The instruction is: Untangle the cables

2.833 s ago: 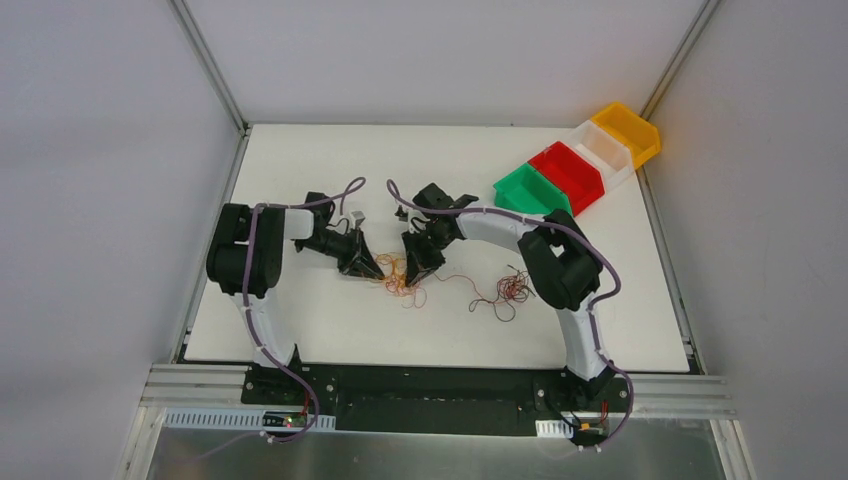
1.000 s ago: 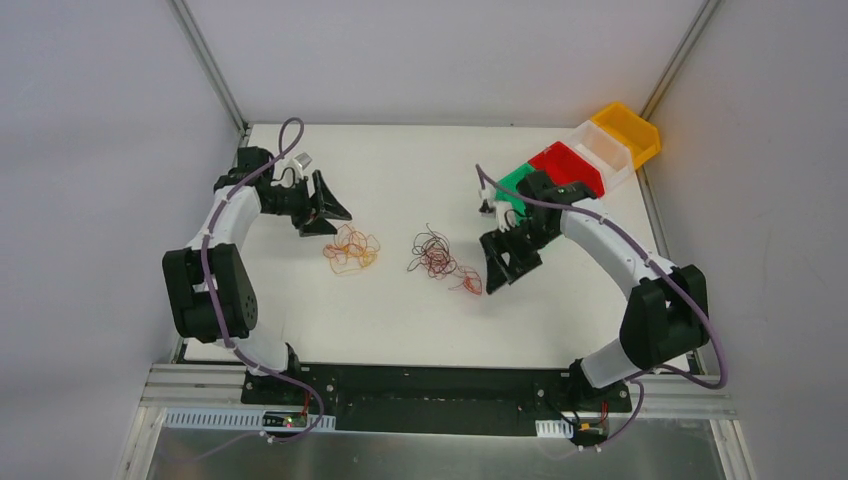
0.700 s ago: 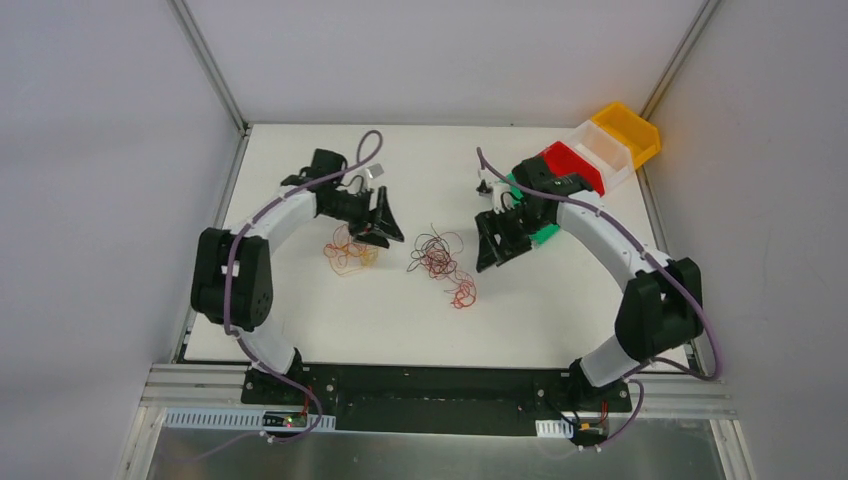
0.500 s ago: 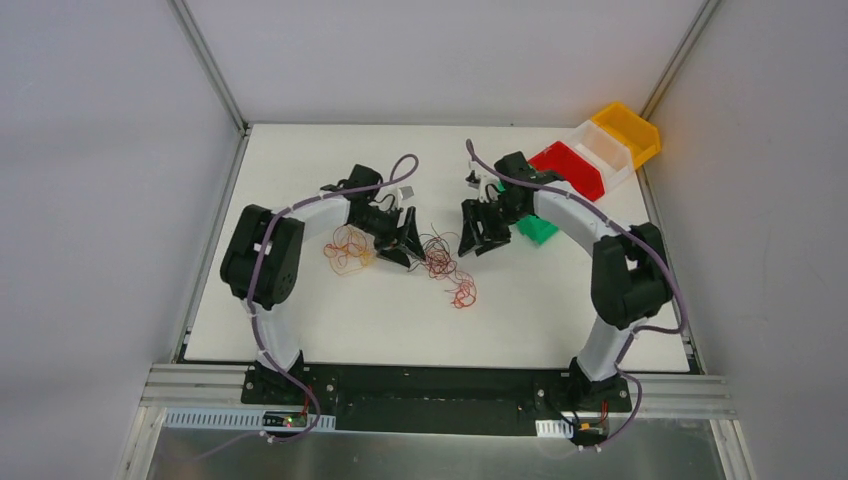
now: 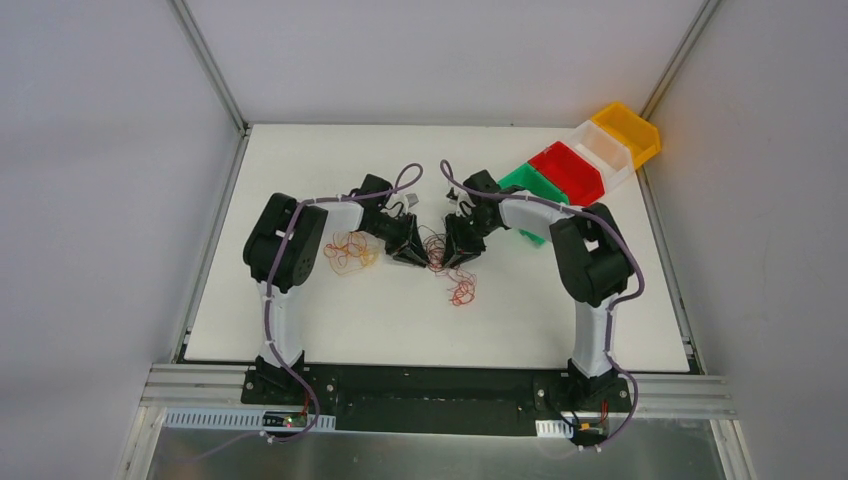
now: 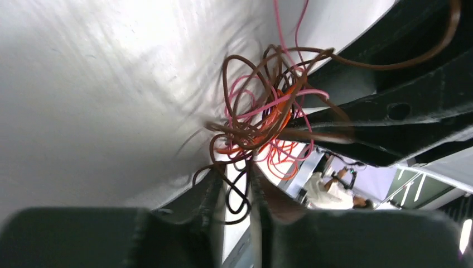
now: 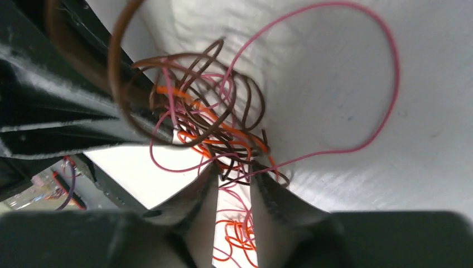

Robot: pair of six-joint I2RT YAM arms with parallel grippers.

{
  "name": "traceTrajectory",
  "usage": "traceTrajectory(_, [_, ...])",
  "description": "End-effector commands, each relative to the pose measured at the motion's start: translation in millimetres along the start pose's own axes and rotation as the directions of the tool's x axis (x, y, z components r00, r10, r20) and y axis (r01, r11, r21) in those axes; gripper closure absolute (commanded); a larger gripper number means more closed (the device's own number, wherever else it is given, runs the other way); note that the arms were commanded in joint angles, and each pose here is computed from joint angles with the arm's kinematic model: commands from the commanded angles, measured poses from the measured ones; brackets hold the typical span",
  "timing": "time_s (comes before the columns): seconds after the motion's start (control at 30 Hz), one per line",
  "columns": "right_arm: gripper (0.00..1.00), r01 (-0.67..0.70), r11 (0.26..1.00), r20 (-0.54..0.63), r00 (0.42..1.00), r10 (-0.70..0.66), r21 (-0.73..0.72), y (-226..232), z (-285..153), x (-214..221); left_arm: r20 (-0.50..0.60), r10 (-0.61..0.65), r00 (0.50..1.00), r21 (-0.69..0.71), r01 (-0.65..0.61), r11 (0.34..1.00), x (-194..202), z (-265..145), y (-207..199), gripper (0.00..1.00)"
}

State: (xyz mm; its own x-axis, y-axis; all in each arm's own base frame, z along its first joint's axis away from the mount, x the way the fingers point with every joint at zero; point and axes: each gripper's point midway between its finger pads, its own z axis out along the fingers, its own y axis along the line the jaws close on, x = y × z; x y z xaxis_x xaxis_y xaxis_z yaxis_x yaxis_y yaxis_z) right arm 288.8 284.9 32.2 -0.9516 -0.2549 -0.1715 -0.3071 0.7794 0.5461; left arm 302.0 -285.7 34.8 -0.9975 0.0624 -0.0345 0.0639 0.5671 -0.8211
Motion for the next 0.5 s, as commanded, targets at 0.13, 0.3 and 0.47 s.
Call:
traceTrajectory(0.13, [1.00, -0.041, 0.999, 0.022, 0.999, 0.041, 0.002, 0.5, -27.4, 1.7, 0.113, 0.051, 0.992, -0.010, -0.050, 0.999, -18.6, -20.3, -10.6, 1.00])
traceTrajectory(0.3, [1.00, -0.020, 0.999, 0.012, 1.000, 0.019, 0.029, -16.9, -82.7, 40.9, 0.299, 0.083, 0.951, -0.074, -0.063, 0.995, -39.2, -101.9, -9.5, 1.00])
traceTrajectory(0.47, [1.00, 0.000, 0.997, -0.023, 1.000, 0.002, 0.074, -37.7, -131.2, 88.6, 0.522, 0.135, 0.842, -0.150, -0.066, 0.987, -70.8, -212.8, -17.8, 1.00])
